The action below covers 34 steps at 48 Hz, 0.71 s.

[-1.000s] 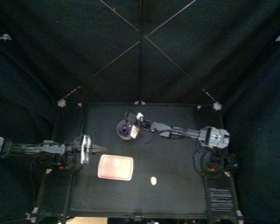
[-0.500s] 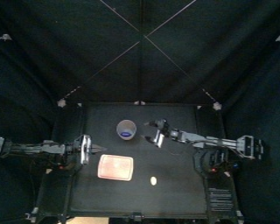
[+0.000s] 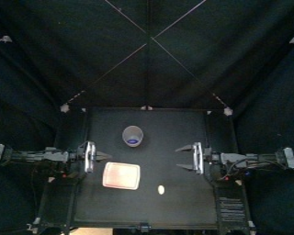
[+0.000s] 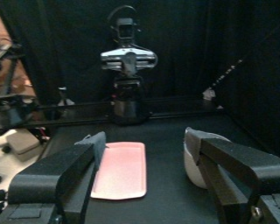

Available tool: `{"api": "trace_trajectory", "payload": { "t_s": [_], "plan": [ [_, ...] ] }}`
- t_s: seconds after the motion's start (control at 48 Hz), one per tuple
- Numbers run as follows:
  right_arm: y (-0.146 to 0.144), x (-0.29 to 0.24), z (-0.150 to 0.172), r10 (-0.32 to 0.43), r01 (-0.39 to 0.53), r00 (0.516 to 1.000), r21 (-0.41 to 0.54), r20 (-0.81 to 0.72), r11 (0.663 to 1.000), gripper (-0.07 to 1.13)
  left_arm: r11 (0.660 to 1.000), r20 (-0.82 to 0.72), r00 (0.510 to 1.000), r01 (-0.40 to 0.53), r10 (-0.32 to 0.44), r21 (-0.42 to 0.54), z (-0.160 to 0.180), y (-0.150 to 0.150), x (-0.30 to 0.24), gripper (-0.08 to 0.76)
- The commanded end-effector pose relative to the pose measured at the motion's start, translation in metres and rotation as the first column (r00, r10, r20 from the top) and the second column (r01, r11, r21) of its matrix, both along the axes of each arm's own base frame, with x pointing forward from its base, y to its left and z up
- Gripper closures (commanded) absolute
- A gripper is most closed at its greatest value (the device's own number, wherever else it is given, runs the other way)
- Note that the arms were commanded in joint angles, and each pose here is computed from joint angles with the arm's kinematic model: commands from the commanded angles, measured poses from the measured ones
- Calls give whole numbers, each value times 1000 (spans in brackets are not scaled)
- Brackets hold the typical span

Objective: Pick the eggplant then place it in the grey bowl
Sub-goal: Drop eggplant in the grey bowl and return to neutral

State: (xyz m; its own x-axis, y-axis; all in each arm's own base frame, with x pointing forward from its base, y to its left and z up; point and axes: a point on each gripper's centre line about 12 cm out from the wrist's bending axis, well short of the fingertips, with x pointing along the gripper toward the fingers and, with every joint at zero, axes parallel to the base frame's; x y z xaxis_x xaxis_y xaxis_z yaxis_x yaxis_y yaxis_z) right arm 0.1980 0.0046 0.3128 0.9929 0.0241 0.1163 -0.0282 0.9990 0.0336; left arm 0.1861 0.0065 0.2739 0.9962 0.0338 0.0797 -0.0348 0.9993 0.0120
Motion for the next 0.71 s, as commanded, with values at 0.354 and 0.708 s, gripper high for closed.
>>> {"api": "trace_trajectory", "payload": {
  "t_s": [0.354, 0.708],
  "plan": [
    [10, -5, -16, 53, -53, 998, -11, -26, 999, 23, 1000, 6, 1000, -3, 3, 2, 2, 1, 1, 705],
    [9, -5, -18, 48, -48, 998, -8, -30, 999, 23, 1000, 6, 1000, -4, 4, 3, 2, 1, 1, 705]
  ]
}}
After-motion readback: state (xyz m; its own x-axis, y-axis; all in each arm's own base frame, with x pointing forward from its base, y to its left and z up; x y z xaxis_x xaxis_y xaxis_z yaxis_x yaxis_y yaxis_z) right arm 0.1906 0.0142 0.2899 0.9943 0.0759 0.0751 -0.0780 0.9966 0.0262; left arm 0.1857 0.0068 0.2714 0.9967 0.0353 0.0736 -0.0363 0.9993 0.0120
